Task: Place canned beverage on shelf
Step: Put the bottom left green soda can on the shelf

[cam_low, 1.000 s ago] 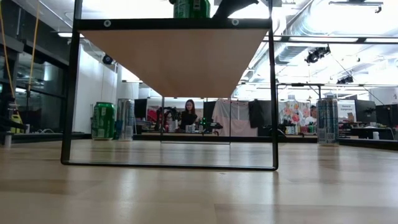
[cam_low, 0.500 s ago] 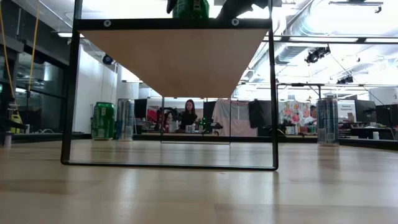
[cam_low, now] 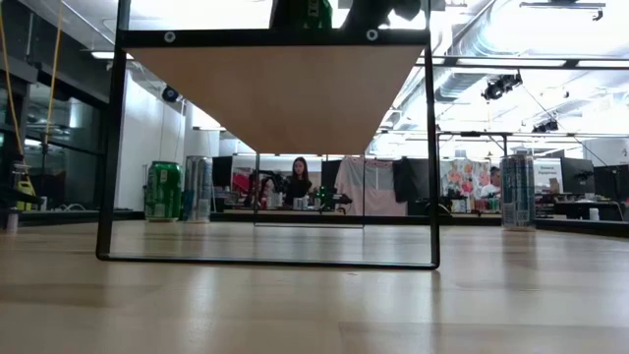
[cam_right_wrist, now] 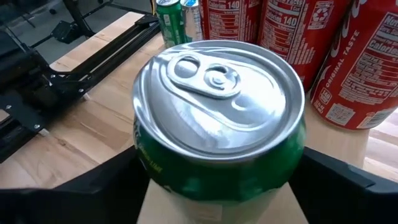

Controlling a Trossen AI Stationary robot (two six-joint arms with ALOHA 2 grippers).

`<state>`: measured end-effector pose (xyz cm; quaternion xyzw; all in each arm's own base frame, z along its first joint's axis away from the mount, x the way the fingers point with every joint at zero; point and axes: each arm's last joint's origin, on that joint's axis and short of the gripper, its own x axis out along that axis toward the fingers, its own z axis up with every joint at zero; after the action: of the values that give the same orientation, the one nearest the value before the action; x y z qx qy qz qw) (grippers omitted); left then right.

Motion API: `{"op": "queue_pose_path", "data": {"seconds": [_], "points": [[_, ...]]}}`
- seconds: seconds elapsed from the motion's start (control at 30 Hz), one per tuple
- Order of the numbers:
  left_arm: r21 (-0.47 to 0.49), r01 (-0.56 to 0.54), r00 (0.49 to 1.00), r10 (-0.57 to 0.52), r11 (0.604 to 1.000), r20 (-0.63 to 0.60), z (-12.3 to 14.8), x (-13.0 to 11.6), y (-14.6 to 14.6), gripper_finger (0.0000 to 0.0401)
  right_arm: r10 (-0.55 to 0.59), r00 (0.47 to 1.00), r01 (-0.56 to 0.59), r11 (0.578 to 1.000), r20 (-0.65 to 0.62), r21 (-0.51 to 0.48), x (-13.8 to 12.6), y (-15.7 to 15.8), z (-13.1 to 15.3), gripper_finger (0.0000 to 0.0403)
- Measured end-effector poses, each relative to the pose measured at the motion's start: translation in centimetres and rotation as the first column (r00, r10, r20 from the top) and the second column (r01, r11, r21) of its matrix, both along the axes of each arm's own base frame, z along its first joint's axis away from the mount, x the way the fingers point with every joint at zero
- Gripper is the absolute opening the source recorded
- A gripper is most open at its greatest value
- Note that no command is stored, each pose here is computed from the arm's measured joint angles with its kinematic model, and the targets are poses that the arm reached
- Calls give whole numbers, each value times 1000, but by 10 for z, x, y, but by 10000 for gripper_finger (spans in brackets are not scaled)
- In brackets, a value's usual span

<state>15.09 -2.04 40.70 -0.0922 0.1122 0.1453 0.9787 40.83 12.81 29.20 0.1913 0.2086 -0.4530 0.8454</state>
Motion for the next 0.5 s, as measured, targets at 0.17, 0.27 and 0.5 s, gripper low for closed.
{"op": "queue_pose_path", "data": {"seconds": [0.17, 0.27, 0.5], "points": [[0, 0, 1000, 0, 1000, 0, 0, 0, 0, 379, 10, 1000, -11, 1000, -15, -11, 0, 0, 0, 283], [0, 0, 1000, 0, 1000, 0, 0, 0, 0, 379, 37, 998, -39, 999, -49, -32, 0, 0, 0, 283], [0, -1, 1000, 1, 1000, 0, 0, 0, 0, 379, 200, 938, -254, 953, -284, -167, -4, 9, 2, 283]]}}
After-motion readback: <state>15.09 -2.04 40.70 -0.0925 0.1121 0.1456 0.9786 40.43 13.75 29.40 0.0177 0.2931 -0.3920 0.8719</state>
